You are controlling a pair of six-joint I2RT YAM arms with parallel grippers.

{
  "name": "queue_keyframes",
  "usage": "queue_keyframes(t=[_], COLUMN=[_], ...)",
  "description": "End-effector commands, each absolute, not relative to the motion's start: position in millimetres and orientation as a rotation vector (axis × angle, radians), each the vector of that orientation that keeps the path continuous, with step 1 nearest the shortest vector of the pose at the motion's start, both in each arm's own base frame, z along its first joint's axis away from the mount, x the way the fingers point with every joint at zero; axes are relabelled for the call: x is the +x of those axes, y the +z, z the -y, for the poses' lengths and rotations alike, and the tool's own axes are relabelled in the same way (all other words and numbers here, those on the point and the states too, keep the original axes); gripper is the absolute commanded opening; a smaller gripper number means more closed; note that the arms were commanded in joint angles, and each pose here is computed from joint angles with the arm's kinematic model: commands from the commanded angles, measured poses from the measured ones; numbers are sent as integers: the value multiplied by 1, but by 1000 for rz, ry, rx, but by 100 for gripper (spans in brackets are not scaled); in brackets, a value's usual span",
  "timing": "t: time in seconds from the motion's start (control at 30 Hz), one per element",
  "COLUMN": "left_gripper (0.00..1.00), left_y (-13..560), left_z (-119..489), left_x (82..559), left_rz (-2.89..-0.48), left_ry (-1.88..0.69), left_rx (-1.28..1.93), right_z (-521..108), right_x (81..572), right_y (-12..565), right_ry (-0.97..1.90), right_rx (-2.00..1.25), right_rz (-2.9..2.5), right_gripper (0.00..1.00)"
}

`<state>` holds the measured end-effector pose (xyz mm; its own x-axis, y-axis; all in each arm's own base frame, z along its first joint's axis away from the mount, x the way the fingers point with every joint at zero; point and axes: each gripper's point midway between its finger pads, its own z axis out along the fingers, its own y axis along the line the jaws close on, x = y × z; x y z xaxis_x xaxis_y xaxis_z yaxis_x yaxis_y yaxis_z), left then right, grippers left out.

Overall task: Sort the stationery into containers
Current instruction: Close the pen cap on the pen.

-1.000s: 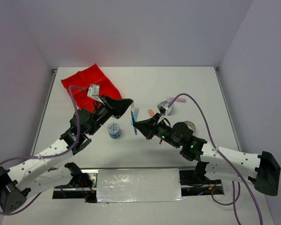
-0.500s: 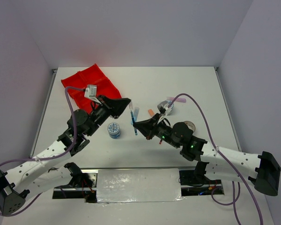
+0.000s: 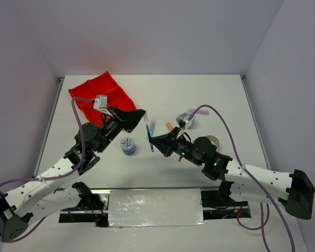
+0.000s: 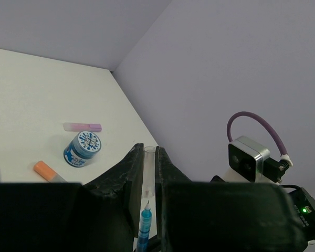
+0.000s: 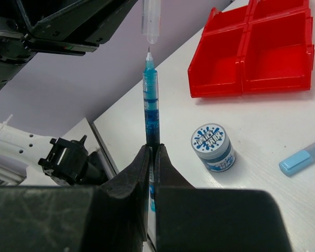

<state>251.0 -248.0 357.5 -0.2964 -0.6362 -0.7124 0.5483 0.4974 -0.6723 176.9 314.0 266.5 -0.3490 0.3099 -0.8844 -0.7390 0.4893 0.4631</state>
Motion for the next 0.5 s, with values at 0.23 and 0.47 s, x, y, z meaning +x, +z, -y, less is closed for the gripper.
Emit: queue_keyframes(t=[0.23,0.47], left_gripper=[0,0], left_y=[388,384], left_z=[243,245], left_x=[245,246], left_rz=[-1369,-1374], left_ry=[-1181,-1182], left_rx=[-64,-59], right_z=[-314,-315], right_x=[181,184], right_y=[300,303], right_ry=[1136,1122], right_rx=[-346,-346], right_rz=[-1516,-1512], right_gripper=[0,0])
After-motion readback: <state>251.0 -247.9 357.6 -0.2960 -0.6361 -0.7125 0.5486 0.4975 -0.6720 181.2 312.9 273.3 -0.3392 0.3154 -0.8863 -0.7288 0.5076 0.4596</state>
